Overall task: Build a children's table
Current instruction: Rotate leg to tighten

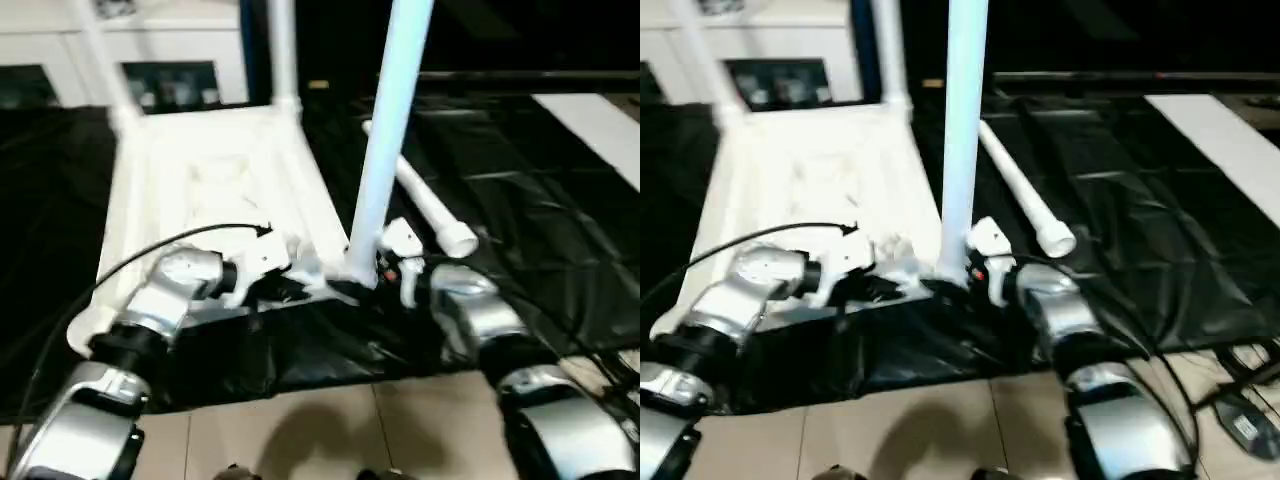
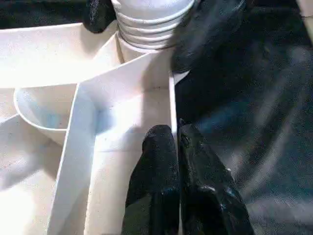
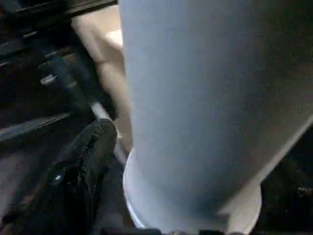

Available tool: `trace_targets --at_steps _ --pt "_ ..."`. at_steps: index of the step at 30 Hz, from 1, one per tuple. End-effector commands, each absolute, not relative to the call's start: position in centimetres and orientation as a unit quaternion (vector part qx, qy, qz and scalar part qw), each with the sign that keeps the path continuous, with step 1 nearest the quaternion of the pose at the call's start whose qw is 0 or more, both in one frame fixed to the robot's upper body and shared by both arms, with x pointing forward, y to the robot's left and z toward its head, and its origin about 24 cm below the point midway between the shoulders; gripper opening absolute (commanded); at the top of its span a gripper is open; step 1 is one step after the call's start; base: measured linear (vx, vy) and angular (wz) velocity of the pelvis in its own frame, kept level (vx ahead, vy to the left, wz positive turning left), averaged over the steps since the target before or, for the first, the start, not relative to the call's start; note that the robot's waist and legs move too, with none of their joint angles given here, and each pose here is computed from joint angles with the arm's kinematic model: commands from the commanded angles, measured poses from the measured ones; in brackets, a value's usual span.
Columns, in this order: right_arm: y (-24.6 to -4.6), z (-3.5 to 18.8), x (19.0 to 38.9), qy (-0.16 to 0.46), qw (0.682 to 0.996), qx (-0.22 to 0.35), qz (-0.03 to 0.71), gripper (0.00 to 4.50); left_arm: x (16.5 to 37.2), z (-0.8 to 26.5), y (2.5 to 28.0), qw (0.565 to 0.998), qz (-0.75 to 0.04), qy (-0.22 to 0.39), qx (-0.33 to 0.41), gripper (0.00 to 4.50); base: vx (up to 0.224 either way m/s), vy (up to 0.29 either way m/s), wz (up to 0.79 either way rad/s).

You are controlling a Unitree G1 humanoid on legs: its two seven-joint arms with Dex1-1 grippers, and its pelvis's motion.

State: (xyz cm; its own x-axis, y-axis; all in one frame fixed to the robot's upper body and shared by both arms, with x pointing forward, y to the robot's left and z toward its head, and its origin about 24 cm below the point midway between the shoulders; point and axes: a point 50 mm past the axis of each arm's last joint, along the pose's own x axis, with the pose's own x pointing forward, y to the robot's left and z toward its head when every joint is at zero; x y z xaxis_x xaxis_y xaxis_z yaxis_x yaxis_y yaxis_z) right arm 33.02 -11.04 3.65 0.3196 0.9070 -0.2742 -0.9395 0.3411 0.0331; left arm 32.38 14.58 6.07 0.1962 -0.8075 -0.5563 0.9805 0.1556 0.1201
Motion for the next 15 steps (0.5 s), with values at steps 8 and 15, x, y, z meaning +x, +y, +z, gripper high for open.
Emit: trace_targets --at_steps 8,15 --pt "-9.50 3.24 31.27 0.159 0.701 -0.079 0.690 3.32 32.08 6.69 13.94 0.674 -0.671 0.177 0.253 0.00 0.000 0.000 0.00" --pt "-9.22 3.21 31.20 0.162 0.695 -0.071 0.697 2.77 32.16 6.68 14.09 0.666 -0.677 0.181 0.255 0.00 0.000 0.000 0.00"
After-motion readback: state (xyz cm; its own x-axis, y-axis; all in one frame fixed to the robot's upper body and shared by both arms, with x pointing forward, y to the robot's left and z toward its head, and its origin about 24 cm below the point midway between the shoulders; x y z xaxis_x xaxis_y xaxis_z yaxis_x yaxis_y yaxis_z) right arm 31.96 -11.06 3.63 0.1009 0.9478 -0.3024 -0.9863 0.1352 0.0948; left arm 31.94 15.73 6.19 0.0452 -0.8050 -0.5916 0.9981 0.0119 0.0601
